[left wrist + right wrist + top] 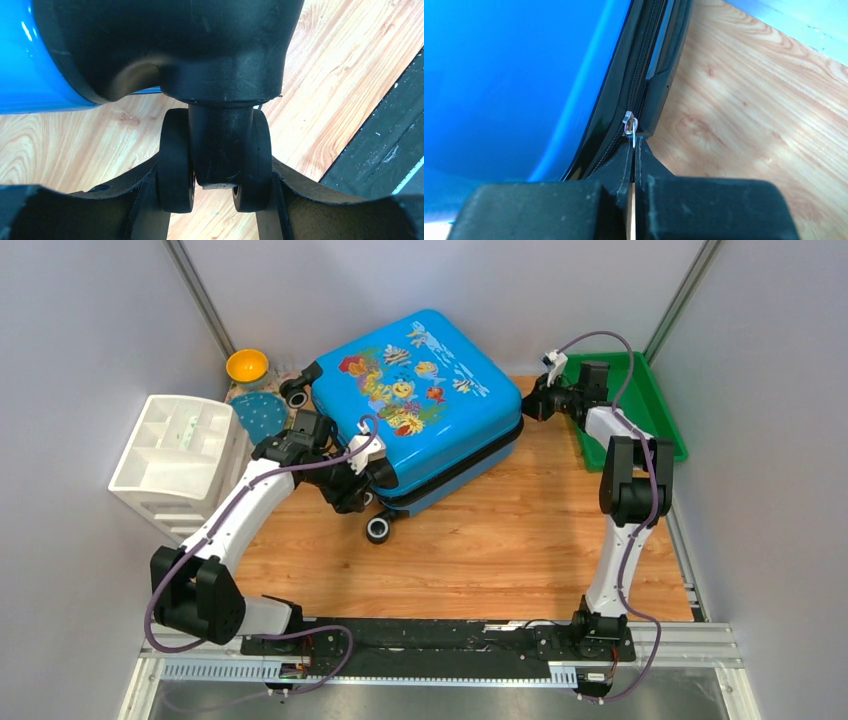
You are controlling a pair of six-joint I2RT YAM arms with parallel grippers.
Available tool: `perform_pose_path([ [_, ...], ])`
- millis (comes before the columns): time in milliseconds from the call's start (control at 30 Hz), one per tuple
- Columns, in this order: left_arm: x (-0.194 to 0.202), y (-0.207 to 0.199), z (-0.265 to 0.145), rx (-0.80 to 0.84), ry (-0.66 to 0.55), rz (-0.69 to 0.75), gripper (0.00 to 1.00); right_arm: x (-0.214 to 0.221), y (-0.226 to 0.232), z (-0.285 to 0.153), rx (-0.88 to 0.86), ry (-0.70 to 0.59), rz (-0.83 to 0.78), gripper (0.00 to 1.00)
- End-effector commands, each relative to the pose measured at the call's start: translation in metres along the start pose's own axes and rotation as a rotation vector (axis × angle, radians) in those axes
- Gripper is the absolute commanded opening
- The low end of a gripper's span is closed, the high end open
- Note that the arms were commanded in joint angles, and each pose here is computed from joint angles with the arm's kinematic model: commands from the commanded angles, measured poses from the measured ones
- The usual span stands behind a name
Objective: Open, take out, and arrange the luggage
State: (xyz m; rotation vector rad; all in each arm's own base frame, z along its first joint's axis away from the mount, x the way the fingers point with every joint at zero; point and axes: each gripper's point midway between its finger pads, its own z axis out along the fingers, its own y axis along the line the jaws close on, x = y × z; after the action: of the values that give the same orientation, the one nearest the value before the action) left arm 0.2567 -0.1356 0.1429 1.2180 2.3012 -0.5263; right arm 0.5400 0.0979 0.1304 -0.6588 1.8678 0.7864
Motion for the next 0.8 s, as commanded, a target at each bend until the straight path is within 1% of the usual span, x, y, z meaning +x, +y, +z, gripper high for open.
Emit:
perform_pose_path([
  [0,0.048,0.047,0.011,-0.147,0.209,-0.026,0.0,-0.037,-0.006,0.022,-0.046,-0.109,-0.031,0.0],
  [100,0.045,0.046,0.016,-0.122,0.2,-0.039,0.0,-0.032,0.005,0.037,-0.095,-0.106,0.006,0.01],
  [133,0.042,0.047,0.016,-0.125,0.194,-0.043,0.0,-0.032,0.007,0.041,-0.104,-0.105,0.015,0.07],
  [167,0.038,0.049,0.015,-0.132,0.186,-0.058,0.0,-0.035,0.008,0.042,-0.102,-0.102,0.045,0.27],
  [200,0.033,0.05,0.013,-0.138,0.181,-0.075,0.0,-0.037,0.005,0.038,-0.078,-0.095,0.065,0.35],
  [233,0.011,0.055,0.003,-0.153,0.13,-0.083,0.04,-0.038,-0.003,0.029,-0.044,-0.089,0.092,0.43],
  [267,-0.002,0.052,-0.003,-0.138,0.098,-0.118,0.14,-0.048,-0.004,0.016,-0.011,-0.093,0.097,0.55],
  [300,-0.01,0.048,-0.012,-0.114,0.078,-0.15,0.2,-0.044,-0.008,0.008,0.018,-0.086,0.102,0.59],
  [333,-0.038,0.043,-0.023,-0.087,-0.015,-0.17,0.26,-0.044,-0.016,-0.006,0.052,-0.078,0.115,0.63],
  [367,-0.047,0.042,-0.029,-0.087,-0.054,-0.182,0.41,-0.051,-0.02,-0.016,0.087,-0.082,0.1,0.7],
  [400,-0.062,0.042,-0.04,-0.112,-0.123,-0.166,0.45,-0.06,-0.026,-0.023,0.113,-0.086,0.067,0.72],
  [433,-0.072,0.041,-0.046,-0.118,-0.161,-0.186,0.47,-0.06,-0.03,-0.028,0.128,-0.069,0.084,0.73],
  [467,-0.077,0.04,-0.051,-0.125,-0.182,-0.185,0.51,-0.061,-0.035,-0.028,0.14,-0.067,0.089,0.75],
  [500,-0.083,0.04,-0.058,-0.133,-0.211,-0.184,0.52,-0.066,-0.039,-0.029,0.151,-0.071,0.093,0.77],
  [533,-0.088,0.043,-0.066,-0.145,-0.24,-0.204,0.55,-0.084,-0.042,-0.03,0.161,-0.094,0.087,0.77],
  [567,-0.091,0.046,-0.072,-0.161,-0.267,-0.222,0.65,-0.083,-0.047,-0.026,0.166,-0.094,0.103,0.79],
  [600,-0.1,0.051,-0.083,-0.191,-0.325,-0.218,0.69,-0.089,-0.048,-0.025,0.173,-0.104,0.111,0.79],
  [633,-0.101,0.059,-0.092,-0.213,-0.358,-0.264,0.71,-0.101,-0.047,-0.021,0.175,-0.123,0.106,0.79],
  [667,-0.105,0.062,-0.097,-0.224,-0.383,-0.271,0.73,-0.1,-0.049,-0.017,0.181,-0.126,0.132,0.8],
  [767,-0.114,0.063,-0.112,-0.236,-0.43,-0.255,0.74,-0.111,-0.049,-0.002,0.197,-0.154,0.113,0.8],
])
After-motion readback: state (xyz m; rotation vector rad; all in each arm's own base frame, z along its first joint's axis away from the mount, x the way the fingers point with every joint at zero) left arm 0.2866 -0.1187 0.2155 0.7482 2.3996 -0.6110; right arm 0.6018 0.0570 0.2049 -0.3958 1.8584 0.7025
